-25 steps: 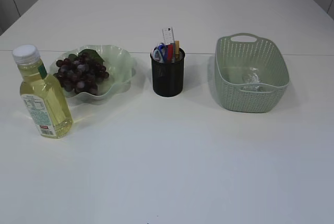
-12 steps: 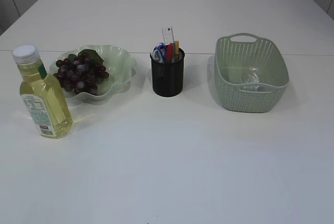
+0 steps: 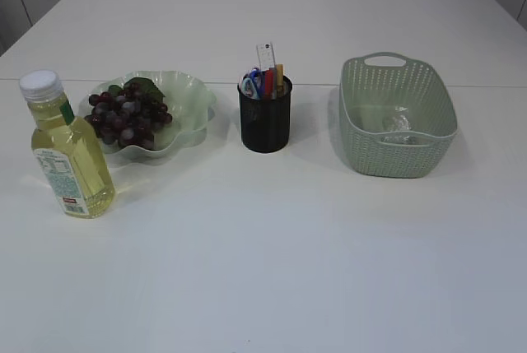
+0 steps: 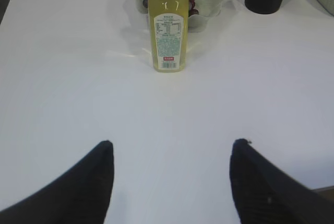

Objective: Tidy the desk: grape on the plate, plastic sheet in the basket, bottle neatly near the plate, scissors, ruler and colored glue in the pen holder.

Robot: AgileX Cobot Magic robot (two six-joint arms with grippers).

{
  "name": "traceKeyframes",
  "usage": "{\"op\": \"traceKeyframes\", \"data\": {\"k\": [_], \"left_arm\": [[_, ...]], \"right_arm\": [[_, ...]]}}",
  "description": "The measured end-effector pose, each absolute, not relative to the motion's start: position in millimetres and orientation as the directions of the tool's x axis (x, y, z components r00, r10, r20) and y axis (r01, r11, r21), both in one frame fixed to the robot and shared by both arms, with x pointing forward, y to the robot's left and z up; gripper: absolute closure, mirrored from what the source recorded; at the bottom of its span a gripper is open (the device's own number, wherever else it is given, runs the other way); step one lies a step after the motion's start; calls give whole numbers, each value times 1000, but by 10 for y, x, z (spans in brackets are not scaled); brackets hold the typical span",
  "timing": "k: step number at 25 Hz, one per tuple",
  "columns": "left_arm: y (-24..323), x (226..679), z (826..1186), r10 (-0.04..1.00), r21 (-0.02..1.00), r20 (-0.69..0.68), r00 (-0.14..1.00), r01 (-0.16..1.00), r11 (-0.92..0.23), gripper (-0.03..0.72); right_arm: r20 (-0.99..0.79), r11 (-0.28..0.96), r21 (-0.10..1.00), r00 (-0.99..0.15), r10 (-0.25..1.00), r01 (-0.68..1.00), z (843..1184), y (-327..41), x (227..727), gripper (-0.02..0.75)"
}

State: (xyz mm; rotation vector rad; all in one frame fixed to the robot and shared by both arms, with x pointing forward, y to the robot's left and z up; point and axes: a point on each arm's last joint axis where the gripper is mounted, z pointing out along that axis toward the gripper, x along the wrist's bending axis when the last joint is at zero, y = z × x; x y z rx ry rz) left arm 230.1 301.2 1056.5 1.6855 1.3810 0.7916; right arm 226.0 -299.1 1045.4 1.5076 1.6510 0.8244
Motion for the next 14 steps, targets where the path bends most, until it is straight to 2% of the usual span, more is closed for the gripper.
{"op": "traceKeyframes", "data": {"k": [14], "left_arm": [[3012, 2301, 10565, 978, 875, -20, 208, 477, -84, 183]], "right_arm": [[-99, 102, 849, -33, 995, 518, 10454, -2991, 2260, 248]]}}
